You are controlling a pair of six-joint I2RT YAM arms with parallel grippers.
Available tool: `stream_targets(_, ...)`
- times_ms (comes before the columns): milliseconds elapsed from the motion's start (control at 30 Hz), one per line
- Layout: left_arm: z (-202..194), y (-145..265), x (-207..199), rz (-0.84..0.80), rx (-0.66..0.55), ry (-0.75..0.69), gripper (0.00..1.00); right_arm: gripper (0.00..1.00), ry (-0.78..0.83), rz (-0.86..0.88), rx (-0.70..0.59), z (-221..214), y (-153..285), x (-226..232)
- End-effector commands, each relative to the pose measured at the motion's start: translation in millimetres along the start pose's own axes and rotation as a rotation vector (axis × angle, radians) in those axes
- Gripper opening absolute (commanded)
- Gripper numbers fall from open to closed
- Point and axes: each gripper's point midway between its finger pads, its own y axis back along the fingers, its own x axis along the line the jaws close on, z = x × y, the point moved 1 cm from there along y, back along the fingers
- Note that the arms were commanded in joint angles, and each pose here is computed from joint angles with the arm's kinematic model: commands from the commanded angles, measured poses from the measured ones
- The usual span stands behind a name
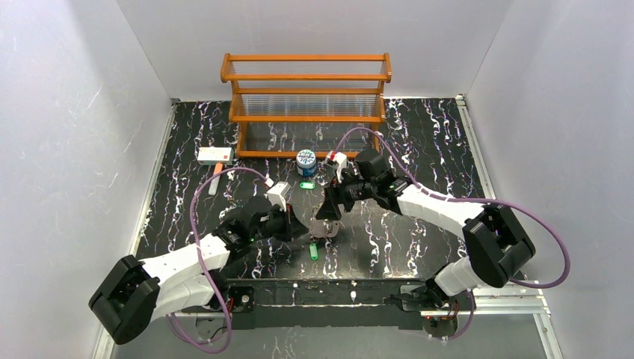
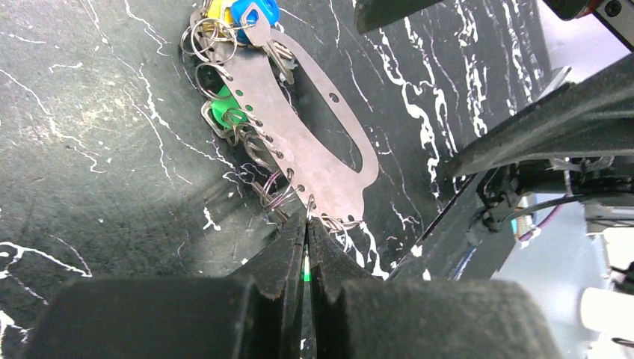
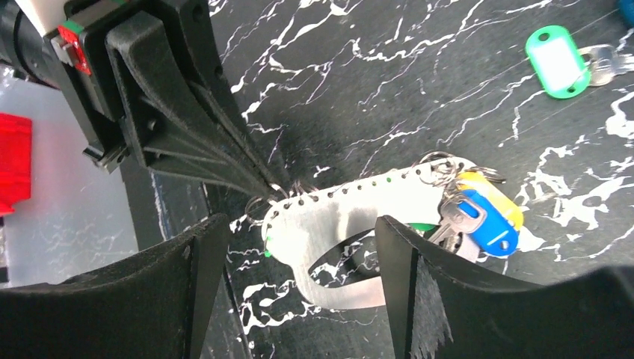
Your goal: Put the keys on the keyring
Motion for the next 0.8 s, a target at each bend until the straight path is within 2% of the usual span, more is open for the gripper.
stream_targets(0, 9, 4, -3, 0.008, 0.013, -0.133, 0.0, 0.8, 0.071, 0.097, -0.039, 6, 4, 17)
stream_targets(233, 31, 17, -15, -0.035, -0.073, -0.304, 0.0, 0.79, 0.144, 0.101, -0.098, 20, 9, 22)
stream_targets(533, 56, 41, -31, -0.094, -0.218, -0.604, 0.0, 0.77, 0.508, 0.174, -0.361, 24, 37, 51)
stream_targets(633, 58, 43, -34, -0.102, -0.232, -0.617, 0.0, 0.72, 0.576, 0.204, -0.358, 20, 38, 59)
stream_targets(767, 59, 40, -33, -0.088, -0.217, -0.565, 0.0, 0.68, 0.637, 0.189, -0.331, 18, 27, 68)
